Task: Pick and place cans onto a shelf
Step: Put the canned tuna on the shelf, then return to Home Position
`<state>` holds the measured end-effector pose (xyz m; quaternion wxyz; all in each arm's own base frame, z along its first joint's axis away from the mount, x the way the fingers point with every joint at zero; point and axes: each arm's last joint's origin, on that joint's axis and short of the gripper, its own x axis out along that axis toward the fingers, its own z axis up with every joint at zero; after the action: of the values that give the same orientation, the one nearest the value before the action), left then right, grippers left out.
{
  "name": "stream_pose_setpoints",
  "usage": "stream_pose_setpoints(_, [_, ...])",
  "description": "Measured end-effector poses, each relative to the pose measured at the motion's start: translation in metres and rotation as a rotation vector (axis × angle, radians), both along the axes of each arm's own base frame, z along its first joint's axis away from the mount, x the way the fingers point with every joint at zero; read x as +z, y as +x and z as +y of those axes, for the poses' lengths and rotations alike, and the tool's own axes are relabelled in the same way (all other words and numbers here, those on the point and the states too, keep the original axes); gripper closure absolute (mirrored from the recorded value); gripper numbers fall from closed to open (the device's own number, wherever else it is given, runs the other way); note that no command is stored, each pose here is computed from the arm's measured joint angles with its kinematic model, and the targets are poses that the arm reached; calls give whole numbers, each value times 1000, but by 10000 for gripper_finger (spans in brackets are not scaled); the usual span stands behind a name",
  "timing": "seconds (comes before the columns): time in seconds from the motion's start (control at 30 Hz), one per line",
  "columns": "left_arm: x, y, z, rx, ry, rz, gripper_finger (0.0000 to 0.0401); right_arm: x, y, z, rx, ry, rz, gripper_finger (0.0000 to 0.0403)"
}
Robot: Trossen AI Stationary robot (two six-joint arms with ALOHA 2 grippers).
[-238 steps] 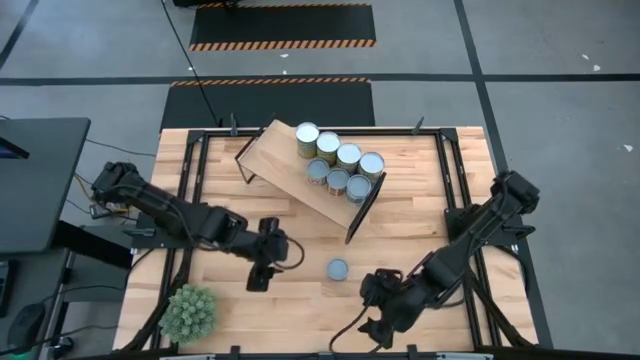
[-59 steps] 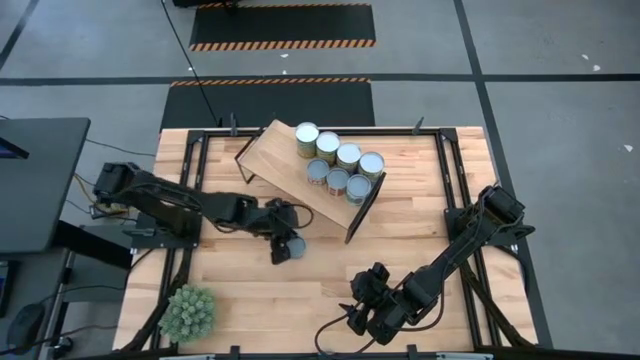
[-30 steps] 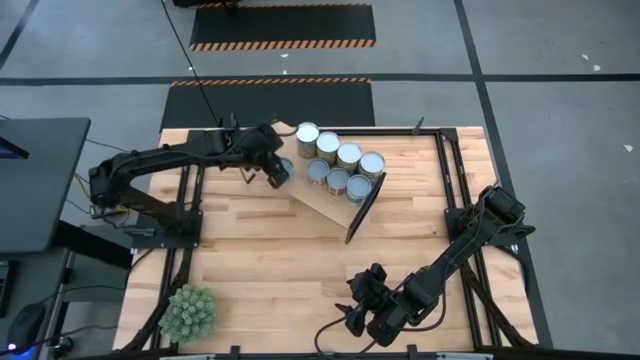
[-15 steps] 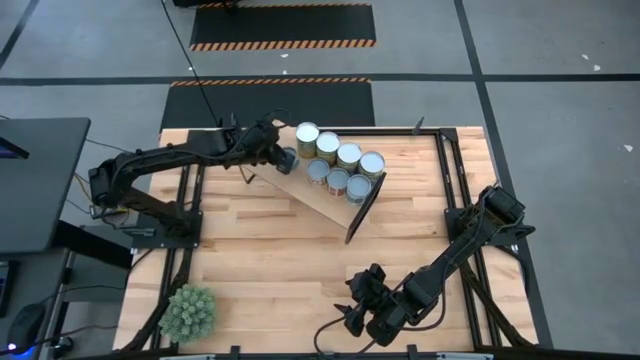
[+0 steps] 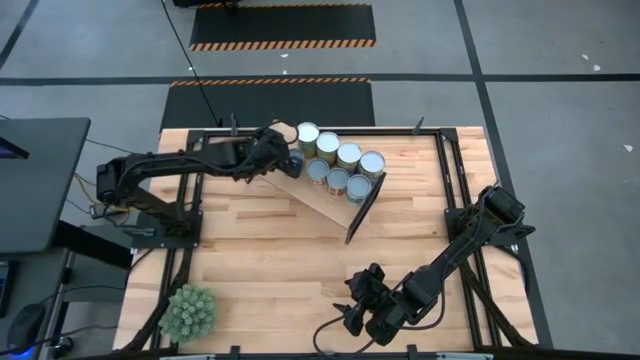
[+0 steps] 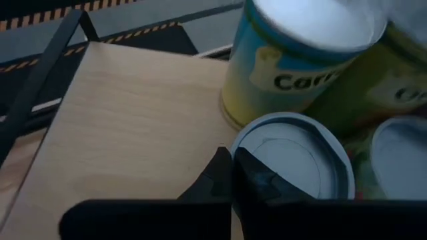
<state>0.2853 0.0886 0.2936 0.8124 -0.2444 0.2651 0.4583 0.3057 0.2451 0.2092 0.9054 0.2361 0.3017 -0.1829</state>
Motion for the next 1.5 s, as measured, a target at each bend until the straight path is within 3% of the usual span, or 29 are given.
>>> stream_pose_setpoints(0.23, [-5, 6, -2, 72, -47, -63, 392, 1, 1, 1, -1, -5, -18, 56])
stream_pose_setpoints(0.83, [-9, 12, -9, 78, -44, -72, 382, 2, 2, 1, -2, -6, -32, 56])
stream_pose_setpoints(1.27, [-9, 12, -11, 95, -28, -79, 258, 2, 2, 2, 0, -4, -35, 56])
stream_pose_setpoints(1.5, [-5, 11, -14, 5, -11, -39, 233, 2, 2, 2, 0, -2, -36, 56])
